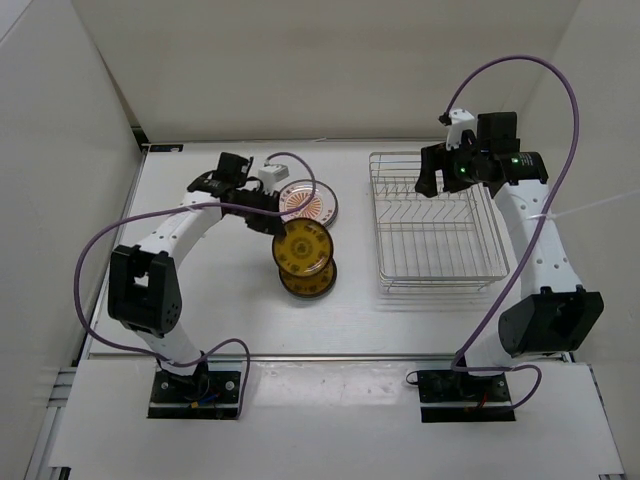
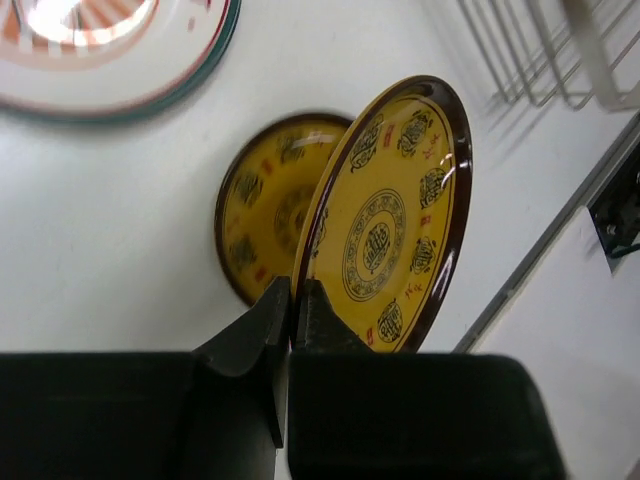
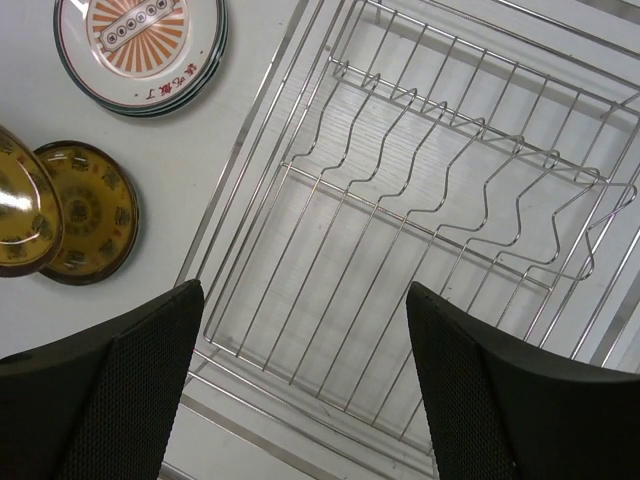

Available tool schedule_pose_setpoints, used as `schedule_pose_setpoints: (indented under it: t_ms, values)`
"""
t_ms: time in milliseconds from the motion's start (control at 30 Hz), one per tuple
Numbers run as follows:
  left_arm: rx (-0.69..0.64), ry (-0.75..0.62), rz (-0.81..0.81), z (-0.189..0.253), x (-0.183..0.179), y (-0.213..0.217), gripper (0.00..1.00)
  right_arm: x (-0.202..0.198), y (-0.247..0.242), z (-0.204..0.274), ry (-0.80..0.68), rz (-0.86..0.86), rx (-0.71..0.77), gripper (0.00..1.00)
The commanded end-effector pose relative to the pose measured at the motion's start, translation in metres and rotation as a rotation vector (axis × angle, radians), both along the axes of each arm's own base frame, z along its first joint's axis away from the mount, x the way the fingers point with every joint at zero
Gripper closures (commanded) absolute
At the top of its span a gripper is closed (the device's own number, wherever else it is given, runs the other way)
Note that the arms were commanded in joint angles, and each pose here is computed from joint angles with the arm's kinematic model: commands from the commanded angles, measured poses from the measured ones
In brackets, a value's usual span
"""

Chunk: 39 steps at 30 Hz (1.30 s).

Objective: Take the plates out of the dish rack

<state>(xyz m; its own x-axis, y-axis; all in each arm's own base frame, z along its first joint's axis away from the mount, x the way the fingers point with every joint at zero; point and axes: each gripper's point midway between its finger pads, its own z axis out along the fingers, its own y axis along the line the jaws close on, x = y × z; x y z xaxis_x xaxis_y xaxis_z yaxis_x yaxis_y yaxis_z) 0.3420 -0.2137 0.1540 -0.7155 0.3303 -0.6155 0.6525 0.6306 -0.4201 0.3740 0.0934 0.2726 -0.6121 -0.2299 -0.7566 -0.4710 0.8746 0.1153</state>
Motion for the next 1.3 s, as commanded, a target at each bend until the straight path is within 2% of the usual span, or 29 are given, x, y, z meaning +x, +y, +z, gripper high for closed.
schedule_pose_setpoints:
  t_ms: [0, 100, 467, 867, 933, 1267]
  values:
    - [-0.113, -0.045, -0.060, 0.025, -0.022, 0.003, 0.89, 0.010, 0.001, 0.000, -0.022, -0.009, 0.002, 0.15]
    - [-0.155, 0.014, -0.052, 0.010, -0.027, 0.011, 0.89, 0.015, 0.002, -0.002, -0.008, -0.015, 0.007, 0.15]
    - [-0.169, 0.154, -0.043, -0.039, -0.007, 0.014, 0.89, 0.004, 0.004, 0.003, -0.017, 0.008, -0.006, 0.15]
    - [-0.187, 0.187, -0.054, -0.057, 0.008, 0.001, 0.89, 0.000, 0.004, 0.006, -0.033, 0.027, -0.011, 0.14]
    - [-0.187, 0.205, -0.047, -0.060, 0.008, 0.001, 0.85, 0.000, 0.004, 0.006, -0.033, 0.027, -0.011, 0.14]
    - [-0.176, 0.222, -0.053, -0.068, 0.000, -0.004, 0.81, -0.005, 0.005, 0.006, -0.033, 0.033, -0.005, 0.14]
